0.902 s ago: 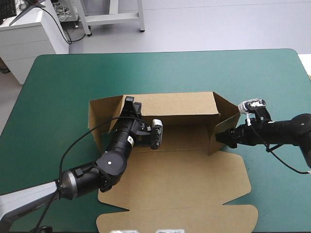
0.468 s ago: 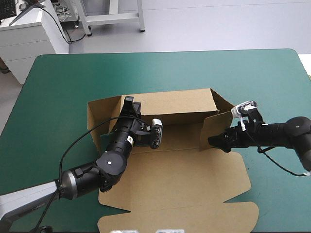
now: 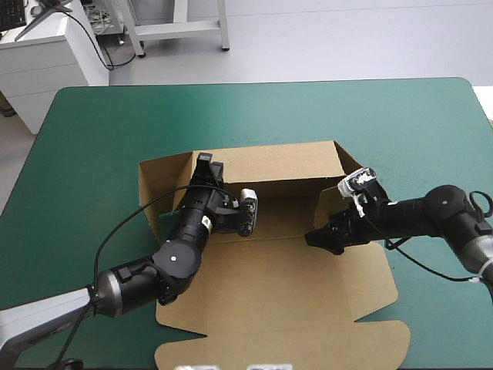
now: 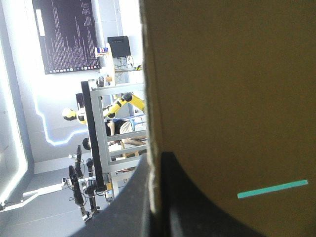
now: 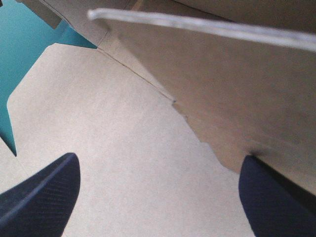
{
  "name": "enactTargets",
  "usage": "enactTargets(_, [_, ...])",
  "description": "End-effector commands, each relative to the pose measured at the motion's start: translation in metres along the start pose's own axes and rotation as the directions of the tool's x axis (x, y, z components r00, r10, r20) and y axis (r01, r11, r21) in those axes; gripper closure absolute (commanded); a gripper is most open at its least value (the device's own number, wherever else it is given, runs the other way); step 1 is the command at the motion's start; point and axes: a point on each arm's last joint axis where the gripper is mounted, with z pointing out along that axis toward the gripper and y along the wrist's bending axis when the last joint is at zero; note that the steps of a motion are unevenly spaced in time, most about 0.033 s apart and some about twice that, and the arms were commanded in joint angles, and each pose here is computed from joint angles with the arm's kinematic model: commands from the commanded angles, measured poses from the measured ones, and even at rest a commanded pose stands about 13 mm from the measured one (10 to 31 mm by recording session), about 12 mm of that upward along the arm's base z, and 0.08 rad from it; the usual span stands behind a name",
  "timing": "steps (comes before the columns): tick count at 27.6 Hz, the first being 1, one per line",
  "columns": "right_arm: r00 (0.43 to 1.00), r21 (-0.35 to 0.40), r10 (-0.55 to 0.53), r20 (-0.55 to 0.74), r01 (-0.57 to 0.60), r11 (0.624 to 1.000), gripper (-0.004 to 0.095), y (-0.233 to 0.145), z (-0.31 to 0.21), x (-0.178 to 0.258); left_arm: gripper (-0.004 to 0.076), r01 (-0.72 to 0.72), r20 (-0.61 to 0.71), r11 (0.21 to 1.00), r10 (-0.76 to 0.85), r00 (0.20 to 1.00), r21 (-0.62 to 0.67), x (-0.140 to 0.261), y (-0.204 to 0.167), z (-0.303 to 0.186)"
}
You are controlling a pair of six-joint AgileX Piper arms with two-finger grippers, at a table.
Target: Fold the box
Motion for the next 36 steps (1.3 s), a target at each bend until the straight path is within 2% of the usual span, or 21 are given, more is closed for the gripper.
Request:
enactTargets(1, [0.998,-0.08,0.004,0.059,0.001,0.997,0.0112,0.017,-0.01,-0.01,0.0732,0.001,0.009,0.997,-0.001,1.0,-0.073,0.001,0.017,-0.006])
enactTargets(4, [0.997,-0.113,0.025,0.073,-0.016,0.993,0.0124,0.025,-0.015,-0.011,0.0732,0.001,0.009,0.997,-0.001,1.0,-0.073,0.001,0.017,-0.006])
enactTargets(8, [0.995,-0.129,0.031,0.092,-0.019,0.992,0.0204,0.036,-0.027,-0.017,0.0732,0.001,0.009,0.997,-0.001,1.0,-0.073,0.001,0.017,-0.006])
enactTargets(11, [0.99,-0.114,0.024,0.14,-0.008,0.993,0.0216,0.045,-0.042,-0.032,0.0732,0.001,0.009,0.997,-0.001,1.0,-0.073,0.001,0.017,-0.006])
enactTargets(14, [0.981,-0.067,-0.013,0.196,0.026,0.997,0.0216,0.055,-0.062,-0.053,0.0732,0.001,0.009,0.997,-0.001,1.0,-0.073,0.001,0.017,-0.006])
enactTargets(17, [0.967,0.019,-0.041,0.253,0.037,0.999,0.0216,0.064,-0.088,-0.079,0.0732,0.001,0.007,0.997,-0.001,1.0,-0.073,0.002,0.017,-0.006])
enactTargets(20, [0.949,0.146,-0.084,0.304,0.041,0.988,0.0216,0.071,-0.113,-0.098,0.0732,0.001,0.012,0.997,-0.001,1.0,-0.072,0.001,0.017,-0.006])
enactTargets(24, [0.926,0.307,-0.116,0.359,0.0,0.952,0.0216,0.074,-0.141,-0.117,0.0732,0.009,0.013,0.997,-0.008,1.0,-0.072,0.001,0.017,-0.006])
enactTargets(27, [0.923,0.393,-0.111,0.368,-0.046,0.918,0.0209,0.069,-0.151,-0.128,0.0732,0.012,0.013,0.997,-0.011,1.0,-0.072,0.001,0.017,-0.006])
enactTargets(30, [0.93,0.437,-0.069,0.361,-0.104,0.894,0.0204,0.052,-0.149,-0.141,0.0732,0.012,0.013,0.997,-0.011,1.0,-0.072,0.001,0.017,-0.006])
enactTargets(31, [0.936,0.489,-0.028,0.351,-0.158,0.858,0.0204,0.037,-0.146,-0.148,0.0732,0.012,0.013,0.997,-0.011,1.0,-0.072,0.001,0.017,-0.006])
enactTargets(32, [0.938,0.51,-0.015,0.346,-0.174,0.842,0.0203,0.031,-0.146,-0.151,0.0732,0.012,0.013,0.997,-0.011,1.0,-0.072,0.001,0.017,-0.006])
enactTargets(33, [0.946,0.538,0.044,0.322,-0.221,0.813,0.018,0.012,-0.144,-0.156,0.0732,0.012,0.013,0.997,-0.011,1.0,-0.072,0.001,0.017,-0.006])
enactTargets(36, [0.951,0.54,0.15,0.272,-0.28,0.794,0.0131,-0.019,-0.138,-0.16,0.0732,0.012,0.013,0.997,-0.011,1.0,-0.072,0.001,0.017,-0.006])
